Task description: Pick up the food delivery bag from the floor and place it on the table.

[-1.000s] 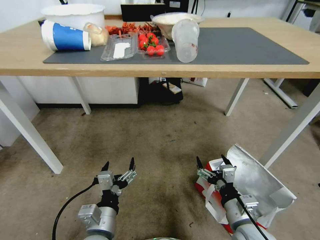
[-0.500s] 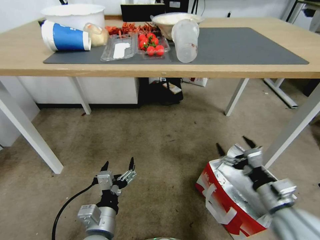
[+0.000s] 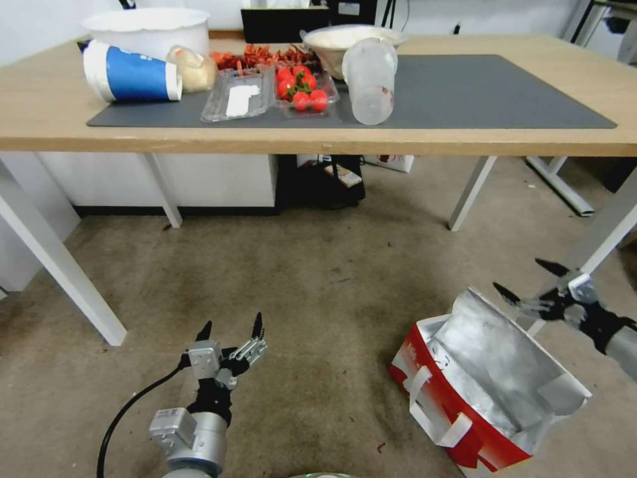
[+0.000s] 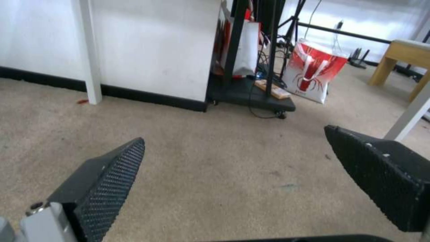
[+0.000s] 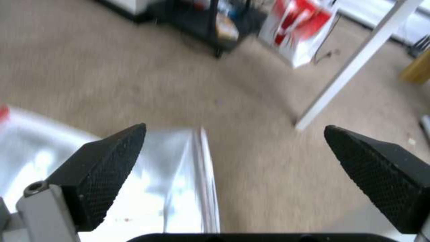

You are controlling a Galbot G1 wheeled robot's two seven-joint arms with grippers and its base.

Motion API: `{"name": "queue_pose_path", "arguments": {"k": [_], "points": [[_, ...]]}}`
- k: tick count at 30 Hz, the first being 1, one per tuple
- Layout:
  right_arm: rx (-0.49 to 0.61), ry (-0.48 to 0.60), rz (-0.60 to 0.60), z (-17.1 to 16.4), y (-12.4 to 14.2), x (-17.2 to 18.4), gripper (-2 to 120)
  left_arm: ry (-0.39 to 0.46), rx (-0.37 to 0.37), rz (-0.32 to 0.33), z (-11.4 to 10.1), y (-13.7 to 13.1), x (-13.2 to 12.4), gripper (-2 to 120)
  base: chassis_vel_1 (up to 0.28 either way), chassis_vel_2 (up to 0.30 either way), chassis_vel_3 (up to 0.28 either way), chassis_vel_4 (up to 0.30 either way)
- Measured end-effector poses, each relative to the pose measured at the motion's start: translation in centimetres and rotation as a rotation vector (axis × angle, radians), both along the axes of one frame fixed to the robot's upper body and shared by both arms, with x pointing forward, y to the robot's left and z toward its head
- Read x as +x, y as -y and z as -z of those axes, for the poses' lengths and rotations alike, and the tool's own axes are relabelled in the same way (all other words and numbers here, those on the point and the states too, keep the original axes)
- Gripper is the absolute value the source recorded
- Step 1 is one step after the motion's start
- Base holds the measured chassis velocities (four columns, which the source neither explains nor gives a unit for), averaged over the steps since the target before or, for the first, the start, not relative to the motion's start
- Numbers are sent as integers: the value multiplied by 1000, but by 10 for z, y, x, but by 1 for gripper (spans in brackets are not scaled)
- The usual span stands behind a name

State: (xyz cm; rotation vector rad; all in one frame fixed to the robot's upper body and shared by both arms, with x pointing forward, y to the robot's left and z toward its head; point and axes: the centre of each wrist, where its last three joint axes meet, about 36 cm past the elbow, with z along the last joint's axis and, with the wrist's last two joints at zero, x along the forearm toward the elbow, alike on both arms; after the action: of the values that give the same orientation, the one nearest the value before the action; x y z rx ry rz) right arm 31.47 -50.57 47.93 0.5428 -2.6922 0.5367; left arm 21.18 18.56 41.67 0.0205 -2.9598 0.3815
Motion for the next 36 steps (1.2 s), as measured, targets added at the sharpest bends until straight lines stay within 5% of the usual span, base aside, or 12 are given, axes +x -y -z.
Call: {"name": "queue_pose_path", "arguments": {"k": [10,18,36], "points": [[-11,-174,-55,40,64,-11,100,-3,-1,-8,1,1,-2,100,0,0,0,0],[53,-166,-138,71,79,-33,100,-8,0,-12,4,2,-2,100,0,0,0,0],[40,-119,-109,107,89,-60,100,-4,8,-19,8,5,-3,100,0,0,0,0]]}}
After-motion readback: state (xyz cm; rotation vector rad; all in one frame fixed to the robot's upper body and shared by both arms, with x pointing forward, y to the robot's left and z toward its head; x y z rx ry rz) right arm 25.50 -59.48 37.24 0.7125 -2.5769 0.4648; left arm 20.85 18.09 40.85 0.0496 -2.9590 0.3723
